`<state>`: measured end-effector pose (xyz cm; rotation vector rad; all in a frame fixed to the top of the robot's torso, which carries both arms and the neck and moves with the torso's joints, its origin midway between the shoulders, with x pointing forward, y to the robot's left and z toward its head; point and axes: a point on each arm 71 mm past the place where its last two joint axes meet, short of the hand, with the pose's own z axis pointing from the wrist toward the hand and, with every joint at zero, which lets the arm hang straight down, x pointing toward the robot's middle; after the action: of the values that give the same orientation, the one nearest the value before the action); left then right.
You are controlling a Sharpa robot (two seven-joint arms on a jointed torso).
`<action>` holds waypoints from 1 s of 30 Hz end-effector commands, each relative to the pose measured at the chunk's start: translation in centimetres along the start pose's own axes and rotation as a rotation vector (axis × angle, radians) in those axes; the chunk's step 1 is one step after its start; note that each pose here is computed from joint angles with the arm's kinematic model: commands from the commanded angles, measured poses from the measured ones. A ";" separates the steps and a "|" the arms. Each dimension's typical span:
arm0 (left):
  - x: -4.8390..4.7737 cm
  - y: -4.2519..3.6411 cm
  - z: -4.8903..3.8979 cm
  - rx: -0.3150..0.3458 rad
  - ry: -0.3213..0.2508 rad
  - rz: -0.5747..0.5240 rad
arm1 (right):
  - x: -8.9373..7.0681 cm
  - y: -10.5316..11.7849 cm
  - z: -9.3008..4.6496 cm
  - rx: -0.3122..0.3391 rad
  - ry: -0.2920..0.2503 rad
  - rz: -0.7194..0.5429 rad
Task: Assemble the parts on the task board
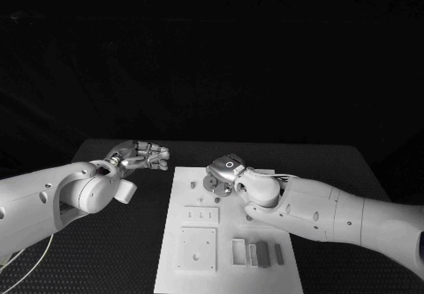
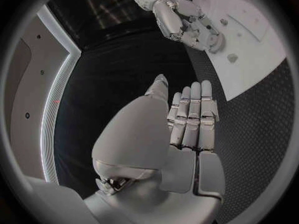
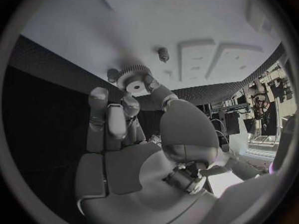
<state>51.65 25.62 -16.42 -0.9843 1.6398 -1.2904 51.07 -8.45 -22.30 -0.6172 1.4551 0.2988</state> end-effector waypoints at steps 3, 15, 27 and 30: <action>0.23 -0.23 0.09 0.012 0.016 0.000 | 0.5 0.0 0.2 -0.001 0.028 -0.021; 0.24 -0.24 0.06 0.012 0.017 0.000 | 0.8 0.0 0.4 0.000 0.041 -0.024; 0.19 -0.22 0.06 0.011 0.016 0.000 | 1.0 -0.3 0.5 0.010 0.042 0.015; 0.17 -0.22 0.05 0.011 0.016 0.000 | 0.9 -0.5 0.4 0.016 0.032 0.019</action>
<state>51.67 25.64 -16.42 -0.9845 1.6401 -1.2897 51.76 -8.70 -23.04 -0.6086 1.4889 0.2853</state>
